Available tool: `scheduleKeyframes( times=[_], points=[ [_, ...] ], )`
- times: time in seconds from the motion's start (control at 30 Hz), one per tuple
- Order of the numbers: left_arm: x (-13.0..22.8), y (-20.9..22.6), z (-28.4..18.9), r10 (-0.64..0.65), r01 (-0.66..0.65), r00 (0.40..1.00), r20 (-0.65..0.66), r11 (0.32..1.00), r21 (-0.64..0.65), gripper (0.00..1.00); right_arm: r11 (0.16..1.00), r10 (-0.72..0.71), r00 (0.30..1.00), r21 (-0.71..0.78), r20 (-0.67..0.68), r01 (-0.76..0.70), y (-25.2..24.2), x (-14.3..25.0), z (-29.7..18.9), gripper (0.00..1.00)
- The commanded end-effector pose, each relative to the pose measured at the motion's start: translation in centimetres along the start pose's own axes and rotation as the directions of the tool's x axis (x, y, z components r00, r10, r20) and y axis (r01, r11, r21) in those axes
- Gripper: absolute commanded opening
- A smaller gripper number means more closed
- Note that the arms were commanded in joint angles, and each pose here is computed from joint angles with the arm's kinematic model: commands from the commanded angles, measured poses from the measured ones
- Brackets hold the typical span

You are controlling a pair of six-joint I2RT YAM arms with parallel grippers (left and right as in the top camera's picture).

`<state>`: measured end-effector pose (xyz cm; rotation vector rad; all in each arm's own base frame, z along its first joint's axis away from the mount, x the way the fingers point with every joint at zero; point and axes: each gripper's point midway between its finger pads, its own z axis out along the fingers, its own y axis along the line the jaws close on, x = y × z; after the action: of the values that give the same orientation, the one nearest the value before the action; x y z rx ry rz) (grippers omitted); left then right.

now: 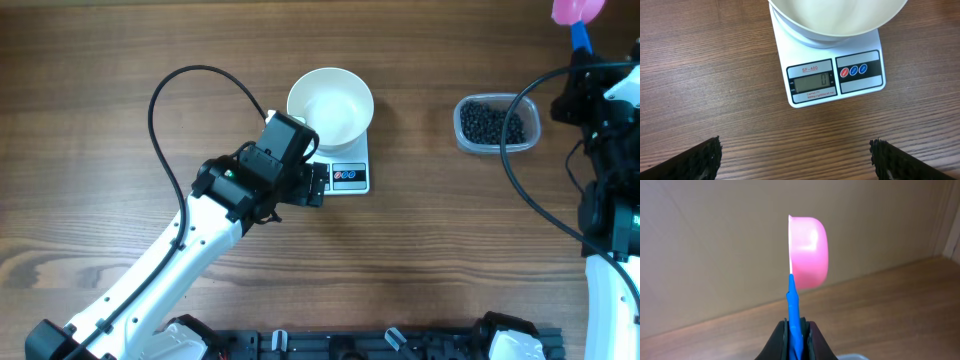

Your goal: Scoop item into bowl and weigh 150g on scale

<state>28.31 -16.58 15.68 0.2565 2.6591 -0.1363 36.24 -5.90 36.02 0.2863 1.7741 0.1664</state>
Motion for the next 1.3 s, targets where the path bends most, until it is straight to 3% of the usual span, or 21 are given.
scheduleKeyframes(
  times=[0.0,0.37,0.63,1.03,1.27],
  points=[
    [0.3,0.2,0.5,0.01,-0.011,1.0,-0.017,1.0,-0.002,1.0,0.998,-0.064,0.998,0.026,-0.021,0.065,-0.4,0.1,-0.3,0.04],
    [0.3,0.2,0.5,0.01,-0.011,1.0,-0.017,1.0,-0.002,1.0,0.974,-0.196,0.954,0.066,-0.226,0.215,-2.2,4.8,-0.9,0.04],
    [0.3,0.2,0.5,0.01,-0.011,1.0,-0.017,1.0,-0.002,1.0,0.947,-0.288,0.847,-0.001,-0.448,0.322,-3.4,10.3,-1.1,0.04],
    [0.3,0.2,0.5,0.01,-0.011,1.0,-0.017,1.0,-0.002,1.0,0.908,-0.384,0.719,-0.096,-0.579,0.408,-5.2,14.6,1.4,0.04],
    [0.3,0.2,0.5,0.01,-0.011,1.0,-0.017,1.0,-0.002,1.0,0.9,-0.365,0.68,-0.054,-0.635,0.433,-6.9,16.0,2.3,0.04]
  ],
)
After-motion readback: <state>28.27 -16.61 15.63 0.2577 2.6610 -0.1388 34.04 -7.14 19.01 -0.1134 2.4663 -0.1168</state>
